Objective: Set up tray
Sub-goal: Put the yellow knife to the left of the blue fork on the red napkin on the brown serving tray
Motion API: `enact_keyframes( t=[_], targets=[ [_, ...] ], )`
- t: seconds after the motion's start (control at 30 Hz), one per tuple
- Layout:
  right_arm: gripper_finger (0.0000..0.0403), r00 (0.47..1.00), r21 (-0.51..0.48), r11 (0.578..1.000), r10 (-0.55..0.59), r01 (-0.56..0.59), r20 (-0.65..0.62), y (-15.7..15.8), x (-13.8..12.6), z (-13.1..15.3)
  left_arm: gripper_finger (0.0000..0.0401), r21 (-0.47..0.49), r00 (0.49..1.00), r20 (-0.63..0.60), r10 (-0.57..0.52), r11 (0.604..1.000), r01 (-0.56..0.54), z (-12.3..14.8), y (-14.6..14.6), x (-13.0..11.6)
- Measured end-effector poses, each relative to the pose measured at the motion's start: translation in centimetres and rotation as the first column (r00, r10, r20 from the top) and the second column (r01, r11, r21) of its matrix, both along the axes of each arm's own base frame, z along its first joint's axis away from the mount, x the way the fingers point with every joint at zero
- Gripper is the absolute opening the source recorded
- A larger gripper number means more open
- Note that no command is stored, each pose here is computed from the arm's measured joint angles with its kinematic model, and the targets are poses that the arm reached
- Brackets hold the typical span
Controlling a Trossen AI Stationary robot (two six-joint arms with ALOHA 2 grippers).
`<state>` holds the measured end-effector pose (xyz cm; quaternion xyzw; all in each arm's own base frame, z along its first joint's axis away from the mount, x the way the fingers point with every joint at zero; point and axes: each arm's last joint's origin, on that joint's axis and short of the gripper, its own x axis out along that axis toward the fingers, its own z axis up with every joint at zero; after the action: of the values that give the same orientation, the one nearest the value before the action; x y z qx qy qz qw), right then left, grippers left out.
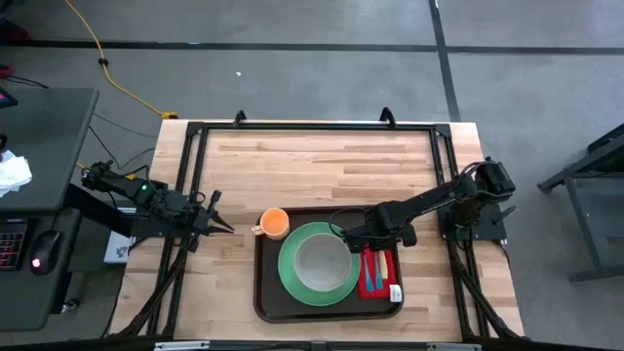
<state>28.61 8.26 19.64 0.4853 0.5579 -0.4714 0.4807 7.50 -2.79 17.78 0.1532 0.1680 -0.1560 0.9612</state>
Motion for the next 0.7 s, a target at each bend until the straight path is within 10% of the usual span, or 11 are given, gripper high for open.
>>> enact_keyframes(
  t=[0.7],
  targets=[
    [0.0031, 0.999, -0.034, 0.999, 0.035, -0.036, -0.030, -0.2, -0.4, 0.0, 0.0062, 0.066, 0.988, 0.152, -0.022, 0.998, 0.012, 1.2, -0.1, 0.4]
  ],
)
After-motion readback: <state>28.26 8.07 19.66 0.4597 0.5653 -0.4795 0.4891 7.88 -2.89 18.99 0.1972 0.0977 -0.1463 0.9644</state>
